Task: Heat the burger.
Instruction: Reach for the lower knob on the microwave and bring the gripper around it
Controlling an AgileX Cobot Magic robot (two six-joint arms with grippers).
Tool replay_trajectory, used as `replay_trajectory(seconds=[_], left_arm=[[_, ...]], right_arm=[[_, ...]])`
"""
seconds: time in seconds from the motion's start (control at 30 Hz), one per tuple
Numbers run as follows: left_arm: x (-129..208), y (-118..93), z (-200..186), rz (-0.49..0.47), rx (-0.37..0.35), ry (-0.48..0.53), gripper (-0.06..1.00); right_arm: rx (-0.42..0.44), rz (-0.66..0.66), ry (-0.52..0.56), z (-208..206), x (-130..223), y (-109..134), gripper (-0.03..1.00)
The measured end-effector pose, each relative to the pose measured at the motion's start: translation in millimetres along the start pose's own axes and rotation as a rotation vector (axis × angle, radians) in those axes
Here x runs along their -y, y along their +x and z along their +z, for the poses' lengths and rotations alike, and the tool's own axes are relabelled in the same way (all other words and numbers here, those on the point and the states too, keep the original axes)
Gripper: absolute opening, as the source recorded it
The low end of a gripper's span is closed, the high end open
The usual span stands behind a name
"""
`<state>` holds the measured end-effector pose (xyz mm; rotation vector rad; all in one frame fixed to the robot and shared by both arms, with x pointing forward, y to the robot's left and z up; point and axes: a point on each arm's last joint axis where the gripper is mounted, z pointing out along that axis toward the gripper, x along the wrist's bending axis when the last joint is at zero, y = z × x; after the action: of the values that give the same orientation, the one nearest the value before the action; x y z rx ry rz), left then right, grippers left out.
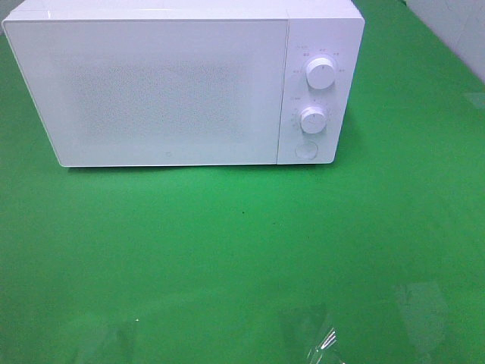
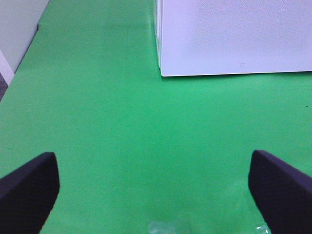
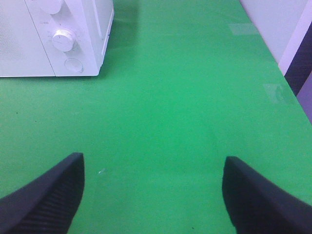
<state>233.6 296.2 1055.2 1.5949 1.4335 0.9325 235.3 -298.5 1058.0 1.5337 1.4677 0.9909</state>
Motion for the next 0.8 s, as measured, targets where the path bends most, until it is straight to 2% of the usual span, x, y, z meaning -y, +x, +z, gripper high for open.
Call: replay_trajectory(seconds=[0.43, 0.67, 0.8], left_arm=[[0.0, 0.0, 0.0, 0.000, 0.000, 0.000, 0.99], [0.0, 0.0, 0.0, 0.000, 0.000, 0.000, 0.99], [0.0, 0.0, 0.0, 0.000, 0.000, 0.000, 0.99]], right_arm=[[0.003, -0.003, -0.032, 7.7, -27.0, 0.3, 0.77], [0.002, -0.004, -0.083, 27.9, -47.6, 0.7, 0.77], [0.001, -0.006, -0.121, 55.4, -54.0, 0.9, 0.77]])
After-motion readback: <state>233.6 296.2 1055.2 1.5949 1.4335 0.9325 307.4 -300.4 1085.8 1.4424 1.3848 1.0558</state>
